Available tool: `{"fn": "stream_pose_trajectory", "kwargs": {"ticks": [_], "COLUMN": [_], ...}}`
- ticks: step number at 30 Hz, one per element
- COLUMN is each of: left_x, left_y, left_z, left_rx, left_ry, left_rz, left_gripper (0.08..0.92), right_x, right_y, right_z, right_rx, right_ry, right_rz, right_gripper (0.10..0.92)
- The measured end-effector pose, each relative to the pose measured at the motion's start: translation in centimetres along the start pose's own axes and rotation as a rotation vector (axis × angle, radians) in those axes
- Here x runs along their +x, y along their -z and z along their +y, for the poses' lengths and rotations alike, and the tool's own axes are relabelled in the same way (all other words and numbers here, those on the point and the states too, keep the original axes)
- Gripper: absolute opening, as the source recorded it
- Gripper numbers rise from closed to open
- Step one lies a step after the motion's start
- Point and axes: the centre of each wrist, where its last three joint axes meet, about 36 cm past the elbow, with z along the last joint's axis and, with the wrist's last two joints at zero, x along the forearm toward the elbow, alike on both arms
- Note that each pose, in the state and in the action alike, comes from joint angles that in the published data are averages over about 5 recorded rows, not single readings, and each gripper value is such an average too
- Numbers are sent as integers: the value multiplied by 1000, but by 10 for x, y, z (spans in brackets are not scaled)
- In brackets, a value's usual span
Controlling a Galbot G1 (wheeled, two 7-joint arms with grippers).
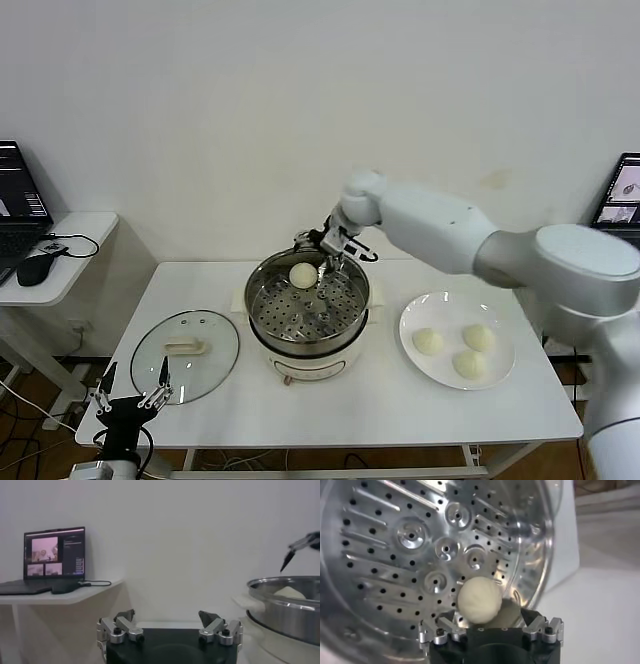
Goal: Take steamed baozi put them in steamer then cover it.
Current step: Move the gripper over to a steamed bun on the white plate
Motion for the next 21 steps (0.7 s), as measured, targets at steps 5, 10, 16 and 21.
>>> {"fn": "stream_pose_trajectory", "kwargs": {"ticks": [5, 10, 16, 21], "left_x": [-2, -2, -2, -2], "left_y": [5, 10, 15, 14], "left_z": [-1, -1, -2, -2], "left_rx": [-3, -11, -23, -28], "left_ry": [0, -10, -18, -21], "left_rz": [-2, -6, -14, -12], "left_gripper": [823, 823, 823, 823], "right_x": [47, 82, 109, 109], "right_y": [-12, -23, -31, -33], "right_z": [33, 84, 149, 196], "right_rx": [-181, -339, -477, -553], "right_ry": [14, 46, 82, 119], "right_rz": [67, 123, 173, 195], "right_gripper": [823, 823, 823, 823]}}
